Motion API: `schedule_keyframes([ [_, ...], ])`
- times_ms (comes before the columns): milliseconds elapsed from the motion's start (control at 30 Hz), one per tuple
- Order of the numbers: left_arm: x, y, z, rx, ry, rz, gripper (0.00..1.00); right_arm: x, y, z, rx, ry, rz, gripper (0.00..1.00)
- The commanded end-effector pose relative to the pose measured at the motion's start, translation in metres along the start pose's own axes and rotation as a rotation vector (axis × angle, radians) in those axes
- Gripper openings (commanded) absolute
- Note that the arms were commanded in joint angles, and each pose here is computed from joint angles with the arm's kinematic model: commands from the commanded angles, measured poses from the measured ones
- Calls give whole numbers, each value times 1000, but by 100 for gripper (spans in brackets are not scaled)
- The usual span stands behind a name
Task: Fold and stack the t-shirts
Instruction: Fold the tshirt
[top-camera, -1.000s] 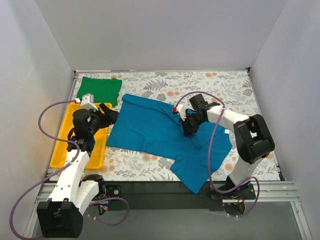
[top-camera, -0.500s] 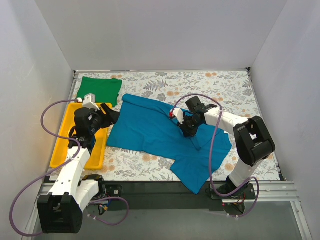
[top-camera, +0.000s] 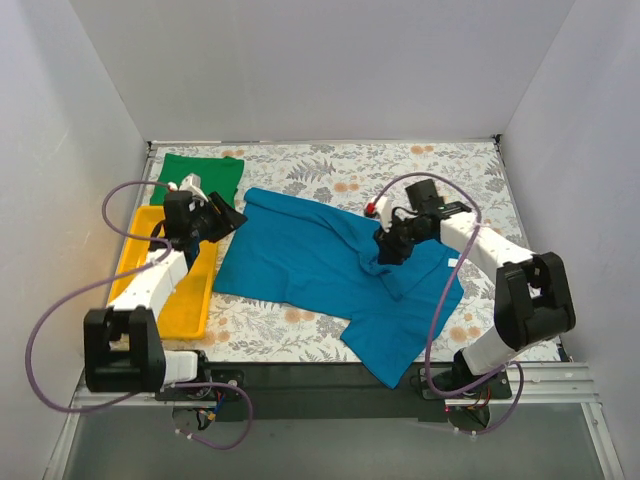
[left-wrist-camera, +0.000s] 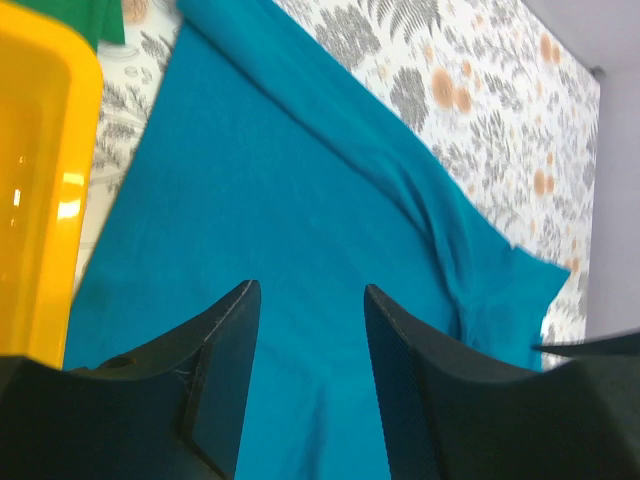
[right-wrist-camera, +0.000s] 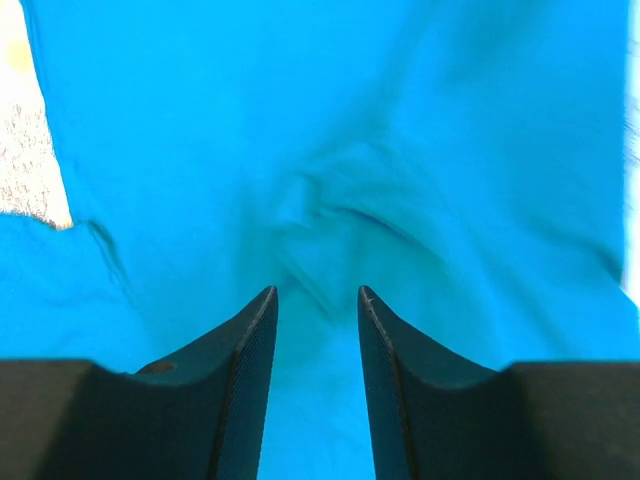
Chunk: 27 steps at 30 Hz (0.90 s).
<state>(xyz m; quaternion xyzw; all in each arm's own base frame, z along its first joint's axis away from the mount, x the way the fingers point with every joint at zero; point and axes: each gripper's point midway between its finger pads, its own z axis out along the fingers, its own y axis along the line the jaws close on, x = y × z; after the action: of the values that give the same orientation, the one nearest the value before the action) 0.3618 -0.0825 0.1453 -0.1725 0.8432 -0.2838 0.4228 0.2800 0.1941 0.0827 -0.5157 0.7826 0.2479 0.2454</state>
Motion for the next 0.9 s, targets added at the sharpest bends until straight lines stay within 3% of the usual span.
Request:
schedule_keyframes([
  [0,-37,-19,24,-1,-15,-83,43,-12,-10,-33,-40,-176,87,45],
  [167,-46,8,82,-227,30,-132,41,2,-7,-31,-59,-187,154,48],
  [200,-67,-5,91,-222,1,-129,40,0,-5,-31,-72,-198,154,48],
  [233,-50,14,107,-295,71,-152,39,-1,-5,-31,-77,-203,158,48],
  [300,-69,9,123,-318,50,-138,35,-2,-3,-31,-86,-210,158,48],
  [400,-67,25,142,-403,62,-73,35,-1,-1,-31,-89,-211,162,48],
  [567,-78,28,164,-418,102,68,35,-4,-1,-33,-86,-220,156,48],
  [867,-66,49,187,-448,185,171,35,-1,-1,-32,-90,-216,168,48],
])
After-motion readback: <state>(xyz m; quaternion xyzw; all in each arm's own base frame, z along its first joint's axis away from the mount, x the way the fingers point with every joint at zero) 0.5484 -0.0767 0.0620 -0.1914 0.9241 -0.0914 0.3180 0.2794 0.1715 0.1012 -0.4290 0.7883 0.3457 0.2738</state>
